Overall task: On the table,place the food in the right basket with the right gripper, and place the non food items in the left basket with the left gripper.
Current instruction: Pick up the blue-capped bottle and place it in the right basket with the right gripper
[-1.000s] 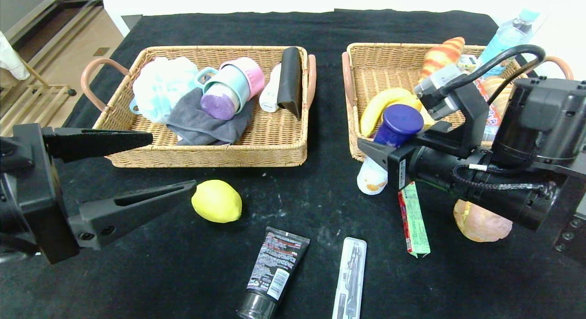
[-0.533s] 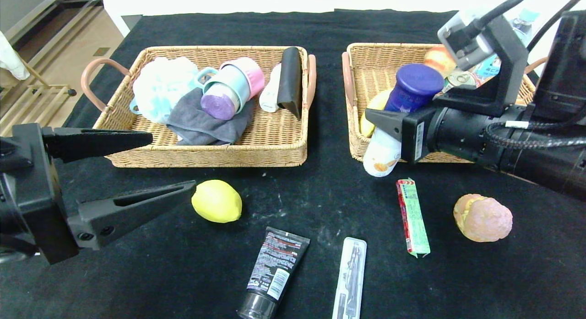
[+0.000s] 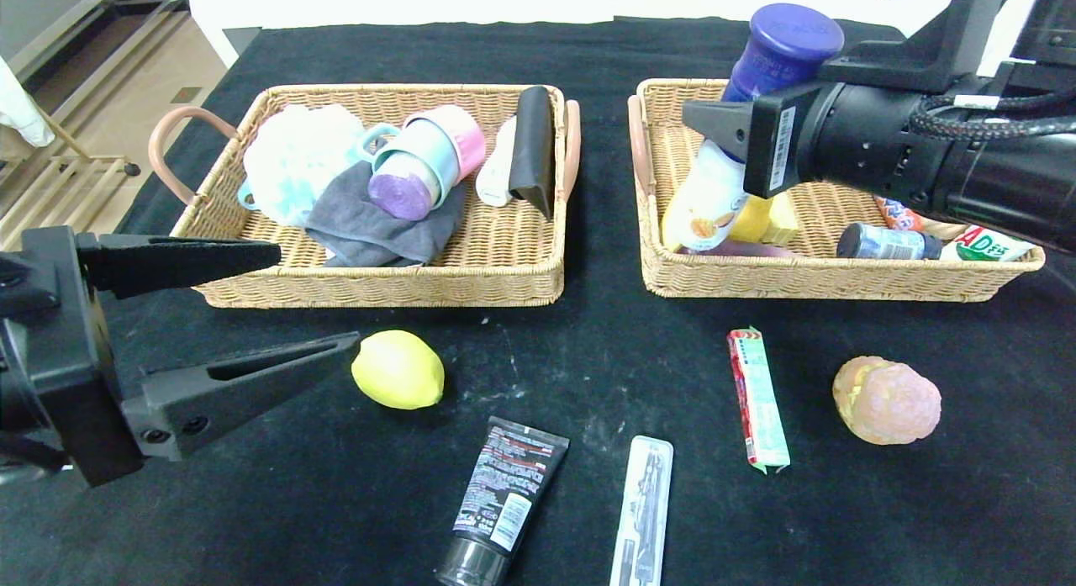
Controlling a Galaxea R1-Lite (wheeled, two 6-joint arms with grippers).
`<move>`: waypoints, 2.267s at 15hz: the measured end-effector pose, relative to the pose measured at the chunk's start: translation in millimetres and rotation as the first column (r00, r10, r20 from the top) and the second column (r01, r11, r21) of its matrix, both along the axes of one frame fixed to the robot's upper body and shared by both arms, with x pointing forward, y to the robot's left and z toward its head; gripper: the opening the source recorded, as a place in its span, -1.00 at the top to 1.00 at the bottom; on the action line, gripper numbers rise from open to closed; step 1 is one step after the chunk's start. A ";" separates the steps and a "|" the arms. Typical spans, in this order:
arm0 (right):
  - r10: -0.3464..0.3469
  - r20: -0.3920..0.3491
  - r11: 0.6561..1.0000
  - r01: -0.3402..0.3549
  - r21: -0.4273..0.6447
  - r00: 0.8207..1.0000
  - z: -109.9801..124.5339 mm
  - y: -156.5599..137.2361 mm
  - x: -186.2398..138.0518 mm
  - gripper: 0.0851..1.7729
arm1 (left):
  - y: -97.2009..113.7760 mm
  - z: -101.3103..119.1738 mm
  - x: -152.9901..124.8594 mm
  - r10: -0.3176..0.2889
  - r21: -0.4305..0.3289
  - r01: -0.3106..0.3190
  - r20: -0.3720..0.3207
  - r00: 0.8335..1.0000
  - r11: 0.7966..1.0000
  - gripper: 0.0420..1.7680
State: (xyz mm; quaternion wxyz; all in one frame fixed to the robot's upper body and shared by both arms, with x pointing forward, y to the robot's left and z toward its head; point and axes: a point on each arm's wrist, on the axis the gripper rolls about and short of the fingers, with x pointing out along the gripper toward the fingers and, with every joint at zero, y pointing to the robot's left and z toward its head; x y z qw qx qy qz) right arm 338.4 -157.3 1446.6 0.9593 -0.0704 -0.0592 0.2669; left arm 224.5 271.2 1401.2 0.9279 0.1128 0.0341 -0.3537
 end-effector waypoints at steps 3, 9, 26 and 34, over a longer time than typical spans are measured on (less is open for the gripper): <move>-0.036 0.032 0.999 0.035 0.015 0.999 10.6 -1.3 17.0 0.10 | 0.0 0.4 0.0 0.000 -0.002 0.000 0.001 1.000 1.000 -0.94; -0.128 0.099 0.991 0.125 0.039 0.987 22.3 -4.3 70.2 0.10 | 0.2 0.7 0.1 0.004 -0.004 -0.004 0.002 1.000 1.000 -0.94; -0.190 0.142 0.981 0.183 0.058 0.972 -5.9 1.9 151.4 0.10 | 0.2 -0.4 0.4 0.007 0.000 -0.007 0.002 1.000 1.000 -0.94; -0.187 0.151 0.982 0.182 0.048 0.971 -10.3 3.7 155.1 -0.36 | 0.2 -0.1 0.4 0.007 -0.001 -0.007 0.003 1.000 1.000 -0.94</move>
